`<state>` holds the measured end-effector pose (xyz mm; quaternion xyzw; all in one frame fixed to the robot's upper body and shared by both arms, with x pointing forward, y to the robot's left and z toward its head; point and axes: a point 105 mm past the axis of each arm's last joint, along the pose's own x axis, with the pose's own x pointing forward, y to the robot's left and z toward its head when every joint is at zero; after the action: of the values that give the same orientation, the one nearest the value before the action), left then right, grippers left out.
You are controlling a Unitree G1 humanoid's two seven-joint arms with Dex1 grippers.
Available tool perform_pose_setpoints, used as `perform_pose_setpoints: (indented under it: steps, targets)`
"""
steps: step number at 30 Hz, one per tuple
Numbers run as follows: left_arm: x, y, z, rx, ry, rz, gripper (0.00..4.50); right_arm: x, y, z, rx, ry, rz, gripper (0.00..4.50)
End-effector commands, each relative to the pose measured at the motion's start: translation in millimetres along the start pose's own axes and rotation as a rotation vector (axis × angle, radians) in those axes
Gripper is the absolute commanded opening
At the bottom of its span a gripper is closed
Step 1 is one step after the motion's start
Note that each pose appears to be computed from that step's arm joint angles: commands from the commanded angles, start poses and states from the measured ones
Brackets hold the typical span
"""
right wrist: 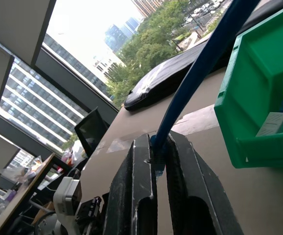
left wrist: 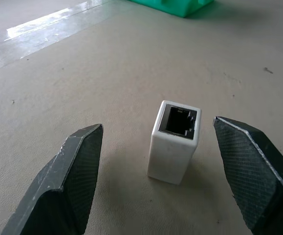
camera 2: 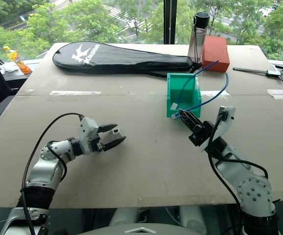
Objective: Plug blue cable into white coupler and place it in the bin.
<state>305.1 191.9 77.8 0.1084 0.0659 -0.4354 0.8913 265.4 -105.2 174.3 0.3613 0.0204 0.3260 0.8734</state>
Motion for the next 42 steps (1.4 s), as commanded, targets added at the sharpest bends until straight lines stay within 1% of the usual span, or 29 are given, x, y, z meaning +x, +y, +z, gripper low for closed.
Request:
perform_pose_setpoints:
  steps: [1, 2, 3, 5, 7, 8, 9, 10, 11, 14, 18, 22, 25, 30, 32, 35, 37, 42]
  targets:
    - [-1.8, 5.7, 6.7, 0.057, -0.009, -0.007, 3.66, -2.7, 10.9, 9.7, -0.029, -0.033, 0.033, 0.0]
    - [-1.6, 6.6, 6.5, 0.061, -0.008, -0.009, 3.66, -2.9, 11.0, 9.9, -0.029, -0.033, 0.033, 0.0]
    - [-1.6, 7.6, 6.1, 0.062, -0.006, -0.011, 3.43, -2.9, 11.2, 10.0, -0.029, -0.034, 0.034, 0.0]
    - [-1.4, 7.8, 6.1, 0.065, -0.008, -0.022, 2.82, -3.0, 11.0, 10.0, -0.031, -0.032, 0.033, 0.0]
    - [-1.3, 7.4, 6.3, 0.073, -0.008, -0.035, 1.85, -3.0, 11.1, 10.0, -0.034, -0.028, 0.034, 0.0]
    - [-1.5, 7.4, 6.4, 0.074, -0.01, -0.039, 1.66, -3.1, 11.1, 10.1, -0.035, -0.027, 0.034, 0.0]
    - [-1.6, 7.3, 6.7, 0.075, -0.012, -0.044, 0.94, -3.1, 11.2, 10.0, -0.037, -0.025, 0.034, 0.0]
    - [-1.8, 6.6, 7.2, 0.077, -0.016, -0.052, 0.51, -3.3, 11.2, 10.0, -0.041, -0.022, 0.035, 0.0]
    - [-1.9, 4.8, 8.7, 0.08, -0.023, -0.067, 0.36, -3.5, 11.3, 10.4, -0.049, -0.02, 0.036, 0.0]
    - [0.5, -3.9, 15.2, 0.093, -0.042, -0.134, 0.37, -3.3, 12.3, 13.6, -0.107, -0.007, 0.049, 0.0]
    - [21.4, -24.3, 36.2, 0.101, -0.081, -0.28, 0.37, -2.1, 15.7, 19.2, -0.303, 0.09, 0.116, 0.0]
    - [52.0, -43.1, 43.5, 0.12, -0.065, -0.396, 0.37, -1.4, 12.7, 20.5, -0.495, 0.225, 0.18, 0.0]
    - [76.4, -52.1, 48.4, 0.136, -0.054, -0.46, 0.37, 1.4, 9.6, 26.9, -0.556, 0.268, 0.213, 0.0]
    - [113.3, -67.5, 65.8, 0.164, -0.078, -0.549, 0.37, 6.1, 0.7, 36.2, -0.651, 0.354, 0.247, 0.0]
    - [120.5, -72.4, 66.5, 0.171, -0.073, -0.568, 0.37, 7.9, -3.8, 37.9, -0.682, 0.381, 0.248, 0.0]
    - [137.8, -84.9, 66.1, 0.181, -0.067, -0.583, 0.37, 12.2, -16.9, 34.5, -0.775, 0.472, 0.268, 0.0]
    - [143.8, -88.9, 61.0, 0.206, -0.042, -0.586, 0.37, 15.0, -22.2, 31.2, -0.817, 0.524, 0.292, 0.0]
    - [151.5, -91.7, 46.7, 0.258, 0.014, -0.579, 0.37, 23.9, -27.5, 20.5, -0.85, 0.599, 0.353, 0.0]
